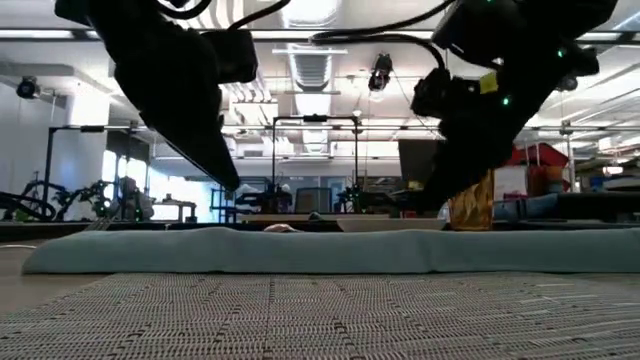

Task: Set table place
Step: Fold the blue napkin on the gray placemat

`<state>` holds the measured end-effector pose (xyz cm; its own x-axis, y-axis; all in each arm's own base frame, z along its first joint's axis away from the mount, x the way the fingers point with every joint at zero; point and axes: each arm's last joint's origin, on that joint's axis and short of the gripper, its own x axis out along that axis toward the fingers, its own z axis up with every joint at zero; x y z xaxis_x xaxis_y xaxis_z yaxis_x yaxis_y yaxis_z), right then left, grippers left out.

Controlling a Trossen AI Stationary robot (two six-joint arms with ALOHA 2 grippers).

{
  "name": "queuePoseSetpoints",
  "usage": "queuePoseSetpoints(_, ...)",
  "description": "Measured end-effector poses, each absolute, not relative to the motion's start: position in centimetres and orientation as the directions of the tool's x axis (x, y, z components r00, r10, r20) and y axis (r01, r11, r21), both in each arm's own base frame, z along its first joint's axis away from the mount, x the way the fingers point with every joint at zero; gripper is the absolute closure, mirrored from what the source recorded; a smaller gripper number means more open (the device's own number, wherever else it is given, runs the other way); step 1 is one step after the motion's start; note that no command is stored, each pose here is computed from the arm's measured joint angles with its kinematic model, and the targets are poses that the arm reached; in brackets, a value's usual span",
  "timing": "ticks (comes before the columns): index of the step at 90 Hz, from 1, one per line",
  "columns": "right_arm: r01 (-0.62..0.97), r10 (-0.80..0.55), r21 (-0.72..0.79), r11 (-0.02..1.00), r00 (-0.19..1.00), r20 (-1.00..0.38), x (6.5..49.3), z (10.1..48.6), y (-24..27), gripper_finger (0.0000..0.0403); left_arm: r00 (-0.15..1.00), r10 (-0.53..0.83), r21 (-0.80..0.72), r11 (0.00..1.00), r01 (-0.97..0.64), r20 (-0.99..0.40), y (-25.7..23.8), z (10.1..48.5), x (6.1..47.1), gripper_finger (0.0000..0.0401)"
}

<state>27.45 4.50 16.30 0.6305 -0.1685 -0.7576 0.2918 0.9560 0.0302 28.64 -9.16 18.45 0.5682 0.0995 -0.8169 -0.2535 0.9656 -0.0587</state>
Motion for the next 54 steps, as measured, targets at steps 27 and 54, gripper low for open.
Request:
queuePoseSetpoints(27,0.054,0.117,0.210,0.976,0.682,-0.722,25.5,20.1,7.3,0.0192,0.566,0.034,-0.089,0.978,-0.188,-0.824,-9.2,18.5,28.7,0.0255)
queuePoseSetpoints(54,0.054,0.204,0.295,0.954,0.606,-0.769,24.3,19.7,9.1,0.0132,0.615,0.017,-0.073,0.990,-0.122,-0.788,-8.5,18.5,30.1,0.0158)
